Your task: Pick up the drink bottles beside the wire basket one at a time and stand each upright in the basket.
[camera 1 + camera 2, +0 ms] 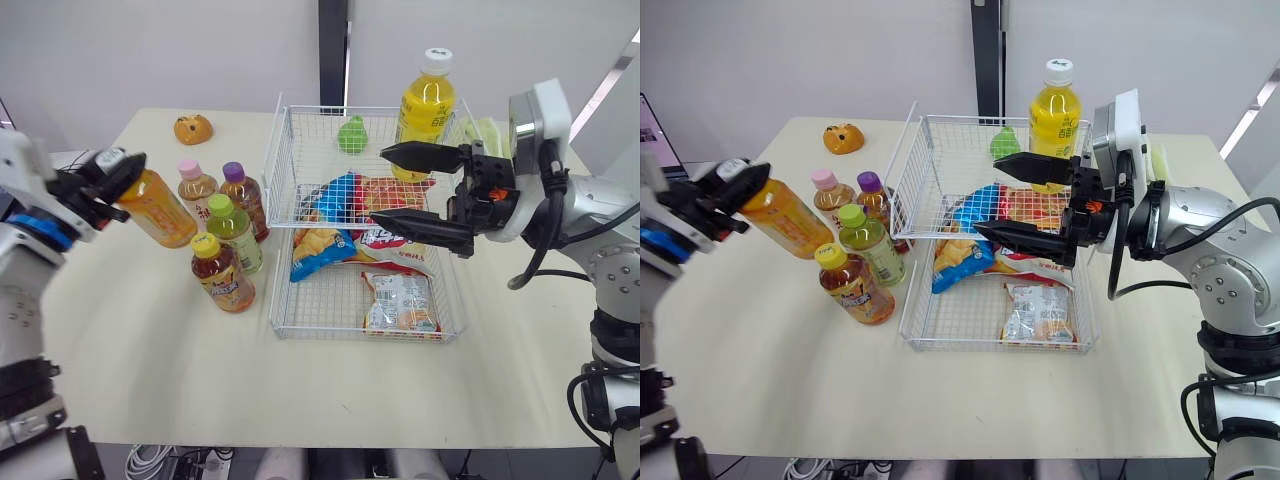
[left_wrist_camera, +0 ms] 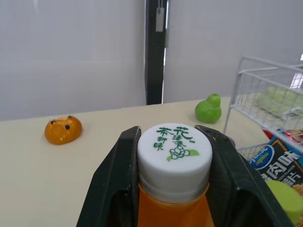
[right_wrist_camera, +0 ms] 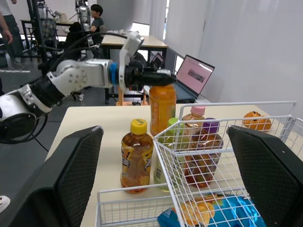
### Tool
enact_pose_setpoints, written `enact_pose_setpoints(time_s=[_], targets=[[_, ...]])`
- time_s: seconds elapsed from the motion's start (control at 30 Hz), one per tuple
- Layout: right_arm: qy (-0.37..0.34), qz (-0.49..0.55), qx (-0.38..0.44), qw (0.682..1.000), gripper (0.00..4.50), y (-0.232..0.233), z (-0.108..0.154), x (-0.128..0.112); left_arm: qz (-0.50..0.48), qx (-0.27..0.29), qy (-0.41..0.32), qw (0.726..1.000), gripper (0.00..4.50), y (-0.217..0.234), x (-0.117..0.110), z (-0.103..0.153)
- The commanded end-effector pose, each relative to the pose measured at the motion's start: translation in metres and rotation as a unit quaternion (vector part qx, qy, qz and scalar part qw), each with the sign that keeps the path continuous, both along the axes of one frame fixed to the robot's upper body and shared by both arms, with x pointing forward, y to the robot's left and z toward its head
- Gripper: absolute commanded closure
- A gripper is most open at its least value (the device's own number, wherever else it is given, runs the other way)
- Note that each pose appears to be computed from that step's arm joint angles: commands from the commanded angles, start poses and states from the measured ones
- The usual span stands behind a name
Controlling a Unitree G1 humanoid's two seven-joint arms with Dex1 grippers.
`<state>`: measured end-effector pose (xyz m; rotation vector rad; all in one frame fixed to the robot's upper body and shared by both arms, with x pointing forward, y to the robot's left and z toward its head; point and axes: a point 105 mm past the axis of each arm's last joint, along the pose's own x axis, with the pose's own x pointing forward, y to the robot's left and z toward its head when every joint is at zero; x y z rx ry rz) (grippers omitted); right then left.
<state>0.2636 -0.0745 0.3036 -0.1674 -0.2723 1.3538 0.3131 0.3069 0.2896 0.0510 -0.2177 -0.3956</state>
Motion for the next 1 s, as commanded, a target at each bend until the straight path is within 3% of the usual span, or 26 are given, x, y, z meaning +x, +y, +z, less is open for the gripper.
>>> enact_pose_setpoints(time_s=[0.03,0.3,0.6,0.83,1.0], targets=[[-0.029,-0.003,0.010,1.000,0.00,-0.003,0.009,-0.001,-0.048,0.016,-0.036,0.998,3.13,0.004,-0.024,0.056],[-0.033,-0.025,0.020,0.999,0.00,-0.007,0.010,0.001,-0.134,0.044,-0.050,0.989,3.13,-0.007,-0.042,0.133],[-0.055,-0.095,0.021,0.994,0.00,-0.026,0.016,0.001,-0.282,0.067,-0.109,0.951,3.13,-0.092,-0.005,0.190],[-0.066,-0.154,0.013,0.986,0.00,-0.042,0.014,-0.005,-0.389,0.093,-0.146,0.905,3.13,-0.183,0.021,0.199],[-0.065,-0.185,0.012,0.981,0.00,-0.046,0.009,-0.013,-0.427,0.105,-0.130,0.889,3.13,-0.234,0.043,0.170]])
